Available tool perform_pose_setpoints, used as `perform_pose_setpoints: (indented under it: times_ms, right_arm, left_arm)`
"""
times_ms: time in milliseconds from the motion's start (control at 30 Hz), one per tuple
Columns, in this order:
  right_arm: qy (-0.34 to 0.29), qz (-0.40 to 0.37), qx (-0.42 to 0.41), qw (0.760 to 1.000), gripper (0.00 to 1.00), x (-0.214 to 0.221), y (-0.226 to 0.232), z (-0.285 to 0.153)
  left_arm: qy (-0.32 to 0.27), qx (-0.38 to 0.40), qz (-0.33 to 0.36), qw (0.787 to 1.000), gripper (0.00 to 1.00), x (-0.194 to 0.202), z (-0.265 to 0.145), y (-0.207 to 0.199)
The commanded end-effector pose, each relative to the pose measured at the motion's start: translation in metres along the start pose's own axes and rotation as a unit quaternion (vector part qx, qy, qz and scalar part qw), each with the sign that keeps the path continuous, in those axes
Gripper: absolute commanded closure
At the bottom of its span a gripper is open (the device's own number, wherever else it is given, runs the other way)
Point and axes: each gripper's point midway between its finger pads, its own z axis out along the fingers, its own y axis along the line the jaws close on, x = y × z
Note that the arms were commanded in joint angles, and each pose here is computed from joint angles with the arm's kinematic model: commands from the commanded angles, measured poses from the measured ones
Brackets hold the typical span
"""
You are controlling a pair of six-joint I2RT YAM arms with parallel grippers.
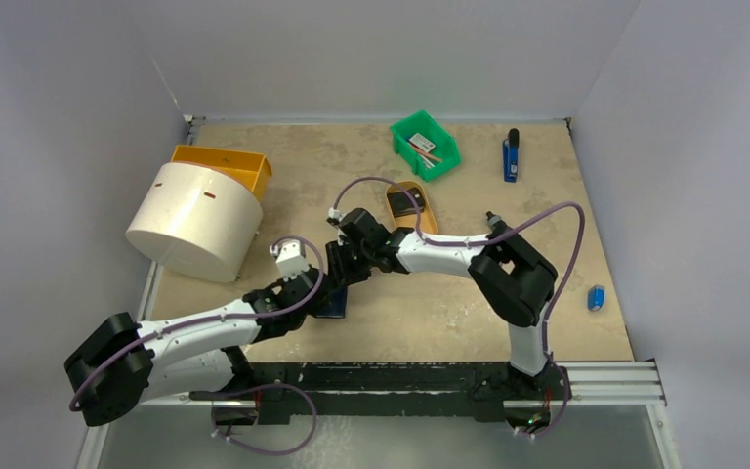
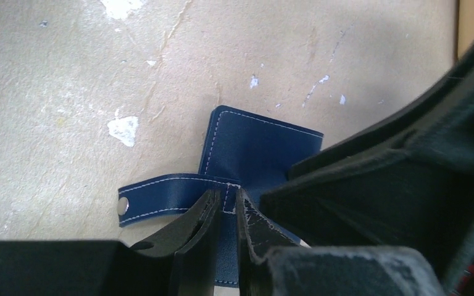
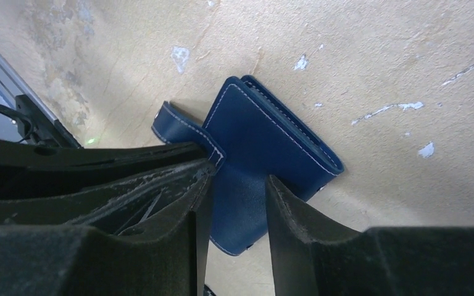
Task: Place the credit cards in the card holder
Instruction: Close the card holder at the center of the board.
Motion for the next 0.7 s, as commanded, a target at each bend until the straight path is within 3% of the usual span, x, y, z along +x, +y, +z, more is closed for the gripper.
perform_pose_setpoints:
  times_ms: [0, 433, 667]
  right_arm:
    - [-0.019, 0.017, -0.014, 1.000, 0.59, -0.010, 0.018, -0.026]
    - [-0.057, 0.099, -0.017, 0.993, 0.44, -0.011, 0.004, -0.054]
    - [-0.041, 0.125, -0.090, 0.987, 0.37, 0.003, 0.005, -0.046]
  left_arm:
    - [-0.007, -0.043, -0.001, 0.999, 0.85, 0.007, 0.002, 0.027]
    - [-0.007, -0.060, -0.007, 0.998, 0.85, 0.012, 0.005, 0.037]
    - [-0.005, -0.062, -0.013, 0.998, 0.85, 0.014, 0.006, 0.039]
